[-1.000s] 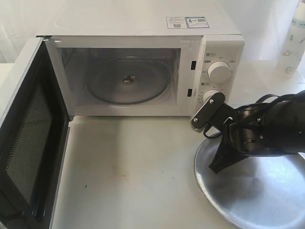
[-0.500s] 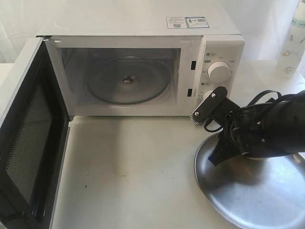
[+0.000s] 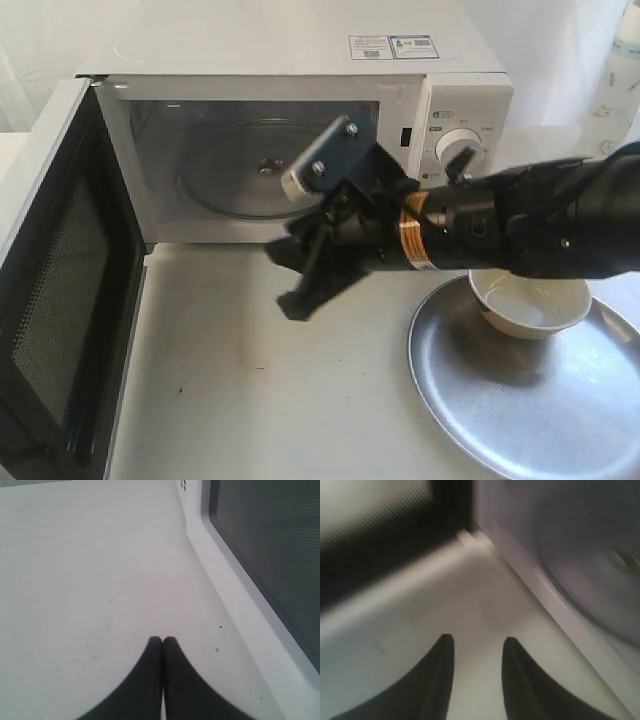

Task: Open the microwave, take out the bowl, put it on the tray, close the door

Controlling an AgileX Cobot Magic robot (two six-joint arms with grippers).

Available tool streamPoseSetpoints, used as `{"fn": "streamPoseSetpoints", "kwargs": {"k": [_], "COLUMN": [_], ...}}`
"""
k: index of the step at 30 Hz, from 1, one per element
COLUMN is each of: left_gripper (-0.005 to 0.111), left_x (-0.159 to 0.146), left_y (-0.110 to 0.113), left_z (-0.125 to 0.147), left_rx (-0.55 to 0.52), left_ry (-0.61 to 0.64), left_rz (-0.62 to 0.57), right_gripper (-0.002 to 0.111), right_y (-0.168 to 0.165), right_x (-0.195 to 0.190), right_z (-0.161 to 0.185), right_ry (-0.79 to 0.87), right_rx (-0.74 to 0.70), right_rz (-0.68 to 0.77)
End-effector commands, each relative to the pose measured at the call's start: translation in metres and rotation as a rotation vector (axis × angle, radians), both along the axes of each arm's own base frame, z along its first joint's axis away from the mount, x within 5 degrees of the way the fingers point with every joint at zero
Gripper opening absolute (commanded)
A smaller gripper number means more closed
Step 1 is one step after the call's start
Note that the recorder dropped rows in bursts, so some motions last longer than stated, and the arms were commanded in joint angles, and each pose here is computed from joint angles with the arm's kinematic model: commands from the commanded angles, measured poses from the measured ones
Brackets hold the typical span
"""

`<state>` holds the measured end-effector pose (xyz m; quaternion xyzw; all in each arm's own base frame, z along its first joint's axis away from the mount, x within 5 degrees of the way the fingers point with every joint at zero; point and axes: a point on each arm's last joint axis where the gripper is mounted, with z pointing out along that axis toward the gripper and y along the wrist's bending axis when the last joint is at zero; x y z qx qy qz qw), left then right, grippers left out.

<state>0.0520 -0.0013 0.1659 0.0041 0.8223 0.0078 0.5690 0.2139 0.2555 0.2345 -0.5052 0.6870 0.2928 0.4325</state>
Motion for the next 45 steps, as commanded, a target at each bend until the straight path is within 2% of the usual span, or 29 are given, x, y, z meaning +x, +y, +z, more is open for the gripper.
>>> {"fn": "streamPoseSetpoints", "kwargs": {"k": [1,2,5,7,11,13,18,22,27,30,33,34,45], "left_gripper": [0.000,0.000,0.000,0.000,0.000,0.000,0.000,0.000,0.000,0.000,0.000,0.000,0.000], "left_x": [0.000,0.000,0.000,0.000,0.000,0.000,0.000,0.000,0.000,0.000,0.000,0.000,0.000], "left_y": [-0.001,-0.001,-0.001,-0.001,-0.001,-0.001,-0.001,-0.001,-0.001,-0.001,-0.001,-0.001,-0.001], "left_z": [0.001,0.001,0.001,0.001,0.001,0.001,0.001,0.001,0.001,0.001,0.001,0.001,0.001], "left_rx": [-0.006,-0.006,-0.006,-0.006,-0.006,-0.006,-0.006,-0.006,-0.006,-0.006,-0.006,-0.006,-0.006], "left_ry": [-0.002,-0.002,-0.002,-0.002,-0.002,-0.002,-0.002,-0.002,-0.002,-0.002,-0.002,-0.002,-0.002], "left_rz": [-0.005,-0.005,-0.005,-0.005,-0.005,-0.005,-0.005,-0.005,-0.005,-0.005,-0.005,-0.005,-0.005], "right_gripper": [0.019,0.015,0.000,0.000,0.000,0.000,0.000,0.000,0.000,0.000,0.000,0.000,0.000], "right_y": [0.030,0.039,0.063,0.081,0.124,0.143,0.192,0.210,0.193,0.171,0.150,0.144,0.098], "right_x": [-0.026,-0.034,-0.058,-0.075,-0.106,-0.117,-0.133,-0.129,-0.116,-0.094,-0.067,-0.059,0.021], "right_z": [0.062,0.073,0.095,0.108,0.137,0.139,0.115,0.067,0.023,0.024,0.029,0.030,0.020], "right_ry": [0.004,-0.032,-0.183,-0.254,-0.263,-0.286,-0.367,-0.502,-0.751,-0.768,-0.749,-0.738,-0.506], "right_rx": [0.433,0.487,0.523,0.520,0.494,0.459,0.231,-0.108,-0.686,-0.915,-1.061,-1.094,-1.050], "right_rz": [0.247,0.279,0.360,0.402,0.361,0.360,0.273,0.196,0.158,-0.008,-0.190,-0.241,-0.589]}}
